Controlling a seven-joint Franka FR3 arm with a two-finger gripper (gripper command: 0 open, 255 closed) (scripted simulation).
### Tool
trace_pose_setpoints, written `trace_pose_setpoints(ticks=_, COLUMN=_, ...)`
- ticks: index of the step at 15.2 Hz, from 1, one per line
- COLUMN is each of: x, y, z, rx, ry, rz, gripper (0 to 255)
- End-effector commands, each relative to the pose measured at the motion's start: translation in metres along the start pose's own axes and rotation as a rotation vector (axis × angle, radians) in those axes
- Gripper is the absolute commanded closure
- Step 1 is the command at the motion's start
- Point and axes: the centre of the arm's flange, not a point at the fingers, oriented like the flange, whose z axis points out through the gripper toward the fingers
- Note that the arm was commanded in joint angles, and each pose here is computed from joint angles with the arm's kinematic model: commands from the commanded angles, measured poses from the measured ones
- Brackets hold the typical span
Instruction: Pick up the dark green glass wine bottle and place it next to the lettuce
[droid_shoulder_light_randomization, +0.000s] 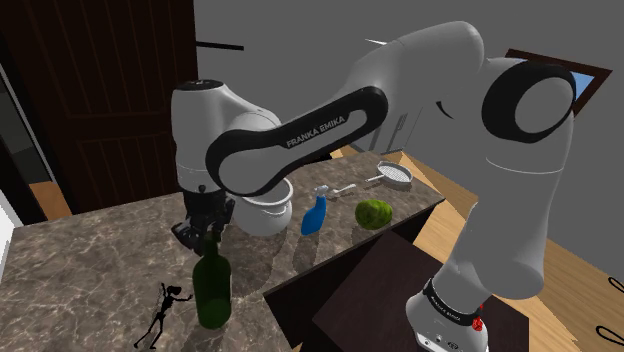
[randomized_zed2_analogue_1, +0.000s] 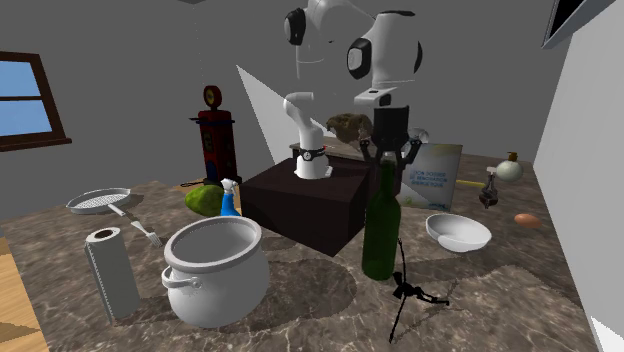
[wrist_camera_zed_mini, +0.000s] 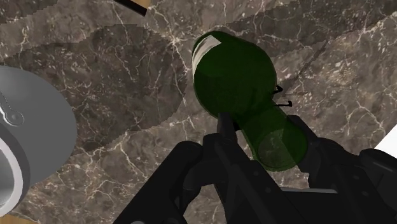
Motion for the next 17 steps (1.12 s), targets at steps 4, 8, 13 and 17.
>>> trace_pose_setpoints(ticks=4, x=-0.001, y=-0.002, z=-0.027, rx=0.000, ry=0.000, rz=0.000, gripper=255)
trace_pose_setpoints(ticks=8, x=-0.001, y=-0.003, z=-0.048, rx=0.000, ry=0.000, rz=0.000, gripper=255)
trace_pose_setpoints(ticks=13, x=-0.002, y=-0.004, z=-0.075, rx=0.000, ry=0.000, rz=0.000, gripper=255)
trace_pose_setpoints(ticks=17, x=-0.003, y=-0.005, z=-0.096, rx=0.000, ry=0.000, rz=0.000, gripper=255)
